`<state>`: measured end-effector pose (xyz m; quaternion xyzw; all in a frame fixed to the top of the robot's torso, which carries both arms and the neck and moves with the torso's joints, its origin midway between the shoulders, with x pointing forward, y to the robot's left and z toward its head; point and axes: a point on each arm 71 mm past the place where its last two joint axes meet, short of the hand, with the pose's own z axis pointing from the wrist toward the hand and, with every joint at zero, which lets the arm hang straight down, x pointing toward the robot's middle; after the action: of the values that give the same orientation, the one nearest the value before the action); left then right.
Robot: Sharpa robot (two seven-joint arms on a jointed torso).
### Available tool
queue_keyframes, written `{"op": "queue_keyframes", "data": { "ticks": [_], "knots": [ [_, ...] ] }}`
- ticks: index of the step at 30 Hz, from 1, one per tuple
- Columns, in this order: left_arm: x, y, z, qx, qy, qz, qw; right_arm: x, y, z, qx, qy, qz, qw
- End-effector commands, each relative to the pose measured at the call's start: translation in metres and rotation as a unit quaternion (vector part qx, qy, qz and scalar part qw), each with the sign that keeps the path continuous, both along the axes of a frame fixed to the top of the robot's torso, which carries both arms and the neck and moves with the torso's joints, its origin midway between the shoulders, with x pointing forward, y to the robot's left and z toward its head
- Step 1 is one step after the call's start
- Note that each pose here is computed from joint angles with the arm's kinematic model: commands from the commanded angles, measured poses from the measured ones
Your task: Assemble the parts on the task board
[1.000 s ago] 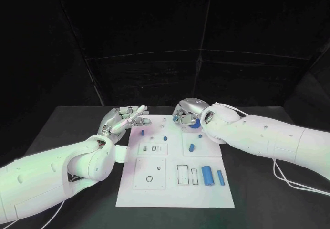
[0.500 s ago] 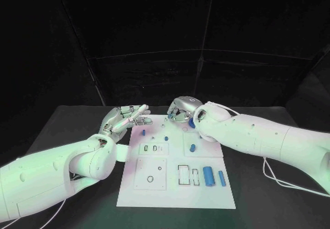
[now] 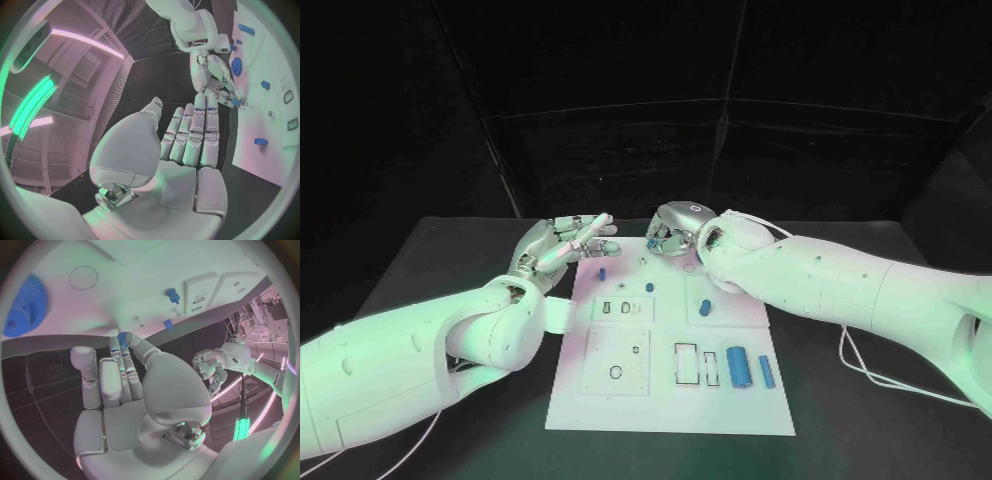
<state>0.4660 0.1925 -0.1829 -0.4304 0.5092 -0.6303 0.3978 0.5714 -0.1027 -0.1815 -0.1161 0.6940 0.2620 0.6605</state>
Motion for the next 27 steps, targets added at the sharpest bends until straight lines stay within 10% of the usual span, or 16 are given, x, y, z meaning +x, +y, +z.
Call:
{"op": "queue_keyframes", "data": {
  "ticks": [1, 27],
  "knots": [
    [0.0001, -0.002, 0.0028, -0.001, -0.006, -0.006, 1.0, 0.001, 0.002, 0.0, -0.005, 0.006, -0.002, 1.0],
    [0.0013, -0.004, 0.0086, 0.0, -0.011, -0.011, 1.0, 0.007, 0.015, 0.0, -0.026, -0.002, -0.018, 1.0]
  ]
}}
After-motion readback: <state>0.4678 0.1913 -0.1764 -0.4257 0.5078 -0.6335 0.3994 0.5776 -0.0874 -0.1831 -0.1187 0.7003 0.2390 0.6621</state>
